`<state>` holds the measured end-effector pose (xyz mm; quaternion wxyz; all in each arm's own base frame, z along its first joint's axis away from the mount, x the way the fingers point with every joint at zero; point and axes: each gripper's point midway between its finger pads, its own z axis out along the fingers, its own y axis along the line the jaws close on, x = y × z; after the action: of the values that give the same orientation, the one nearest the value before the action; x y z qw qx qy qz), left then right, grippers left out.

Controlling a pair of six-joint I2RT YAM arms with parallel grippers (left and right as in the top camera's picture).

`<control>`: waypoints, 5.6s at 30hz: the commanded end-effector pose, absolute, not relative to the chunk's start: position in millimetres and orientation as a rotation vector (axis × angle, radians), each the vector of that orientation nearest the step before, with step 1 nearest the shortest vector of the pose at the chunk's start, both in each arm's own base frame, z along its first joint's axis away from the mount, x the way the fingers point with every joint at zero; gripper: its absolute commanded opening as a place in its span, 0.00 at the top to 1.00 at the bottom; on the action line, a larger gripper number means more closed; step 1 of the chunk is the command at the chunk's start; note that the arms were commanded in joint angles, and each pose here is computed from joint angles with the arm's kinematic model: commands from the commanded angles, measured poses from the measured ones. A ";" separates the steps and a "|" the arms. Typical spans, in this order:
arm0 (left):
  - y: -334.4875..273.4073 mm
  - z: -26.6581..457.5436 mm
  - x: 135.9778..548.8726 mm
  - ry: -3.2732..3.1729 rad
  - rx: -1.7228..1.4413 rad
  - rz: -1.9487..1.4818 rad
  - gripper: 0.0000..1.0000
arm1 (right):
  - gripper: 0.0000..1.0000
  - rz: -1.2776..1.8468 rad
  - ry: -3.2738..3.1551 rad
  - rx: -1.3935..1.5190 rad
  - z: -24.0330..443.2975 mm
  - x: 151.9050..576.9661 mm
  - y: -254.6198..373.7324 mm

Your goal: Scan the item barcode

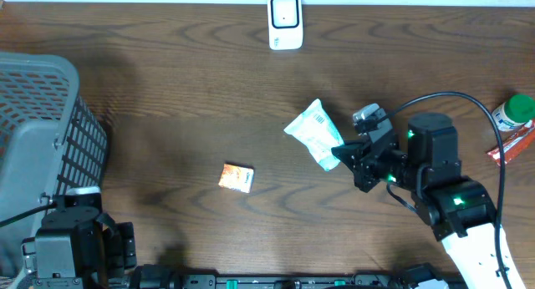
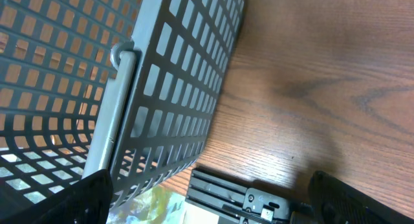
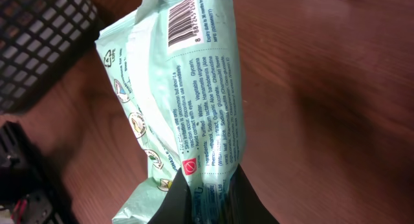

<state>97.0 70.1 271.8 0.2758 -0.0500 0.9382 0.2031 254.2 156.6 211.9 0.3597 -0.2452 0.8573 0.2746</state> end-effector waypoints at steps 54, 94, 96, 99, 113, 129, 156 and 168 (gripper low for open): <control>70.2 272.5 96.3 2.516 -0.137 0.545 0.04 | 0.99 -1.939 1.669 -1.282 136.8 559.1 179.1; 70.2 272.5 96.2 2.516 -0.137 0.545 0.04 | 0.99 -1.902 1.300 -1.530 130.9 601.4 205.6; 70.2 272.5 96.3 2.516 -0.137 0.545 0.04 | 0.99 -1.886 1.272 -1.575 113.3 599.3 216.8; 70.2 272.5 96.3 2.516 -0.137 0.545 0.03 | 0.99 -1.849 1.211 -1.640 91.3 594.2 238.7; 70.2 272.5 96.3 2.516 -0.137 0.545 0.04 | 0.99 -1.775 1.103 -1.785 58.0 578.1 279.4; 70.2 272.5 96.3 2.516 -0.137 0.545 0.04 | 0.01 -1.630 1.403 -1.039 125.3 534.7 295.7; 70.2 272.5 96.3 2.516 -0.137 0.545 0.04 | 0.01 -1.275 1.689 0.215 410.6 457.7 94.6; 70.2 272.5 96.3 2.516 -0.137 0.545 0.04 | 0.01 -1.558 1.853 -0.195 362.3 525.6 -43.7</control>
<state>97.1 70.1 271.8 0.2763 -0.0501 0.9381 0.2029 507.6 -20.6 381.7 0.3236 -0.0510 0.6968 -0.6381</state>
